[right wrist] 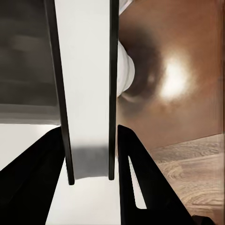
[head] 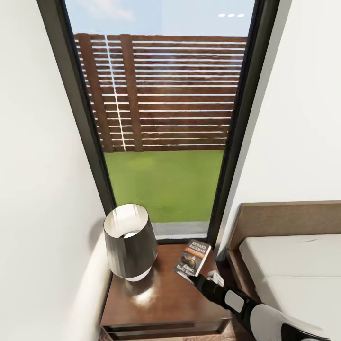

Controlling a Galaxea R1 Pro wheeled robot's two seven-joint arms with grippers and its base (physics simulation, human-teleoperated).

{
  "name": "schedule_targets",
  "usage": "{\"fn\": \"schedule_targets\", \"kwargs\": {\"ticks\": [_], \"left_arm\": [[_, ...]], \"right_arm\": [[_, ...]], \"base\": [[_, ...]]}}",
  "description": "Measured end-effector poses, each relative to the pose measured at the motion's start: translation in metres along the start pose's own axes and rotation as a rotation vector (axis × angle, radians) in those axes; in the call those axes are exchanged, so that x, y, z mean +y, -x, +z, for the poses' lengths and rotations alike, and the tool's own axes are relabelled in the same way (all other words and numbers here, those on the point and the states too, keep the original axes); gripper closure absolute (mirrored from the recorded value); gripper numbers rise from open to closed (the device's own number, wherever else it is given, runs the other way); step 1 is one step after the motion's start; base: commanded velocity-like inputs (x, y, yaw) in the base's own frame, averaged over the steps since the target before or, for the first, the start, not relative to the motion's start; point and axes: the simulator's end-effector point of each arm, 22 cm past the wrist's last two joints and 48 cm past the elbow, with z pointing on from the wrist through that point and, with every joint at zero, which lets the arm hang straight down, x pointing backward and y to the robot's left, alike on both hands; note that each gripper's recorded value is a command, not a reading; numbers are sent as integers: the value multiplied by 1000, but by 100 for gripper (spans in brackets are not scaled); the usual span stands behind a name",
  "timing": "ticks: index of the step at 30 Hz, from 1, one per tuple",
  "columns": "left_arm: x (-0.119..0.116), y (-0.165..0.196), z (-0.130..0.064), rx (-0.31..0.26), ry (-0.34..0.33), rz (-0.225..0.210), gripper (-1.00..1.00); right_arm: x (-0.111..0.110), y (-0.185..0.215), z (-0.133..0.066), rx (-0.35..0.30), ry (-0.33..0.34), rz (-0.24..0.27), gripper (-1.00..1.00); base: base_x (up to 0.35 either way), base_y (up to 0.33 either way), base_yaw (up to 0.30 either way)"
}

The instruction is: In the bedroom, move the book from the bed onto either nightstand, and place the two sandals side by side next to the bed.

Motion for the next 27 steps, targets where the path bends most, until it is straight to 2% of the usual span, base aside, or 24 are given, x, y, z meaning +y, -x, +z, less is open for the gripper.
{"fn": "schedule_targets", "kwargs": {"ticks": [8, 15, 27], "left_arm": [[0, 0, 6, 0, 0, 0, -100], [-1, 0, 13, -1, 0, 0, -100], [0, 0, 14, -1, 1, -1, -100]], "right_arm": [[-25, 18, -9, -4, -27, 11, 100], [-35, 22, -9, 11, -30, 29, 100], [-24, 25, -10, 9, 32, 34, 100]], "base": [[0, 0, 0], [0, 0, 0], [0, 0, 0]]}}
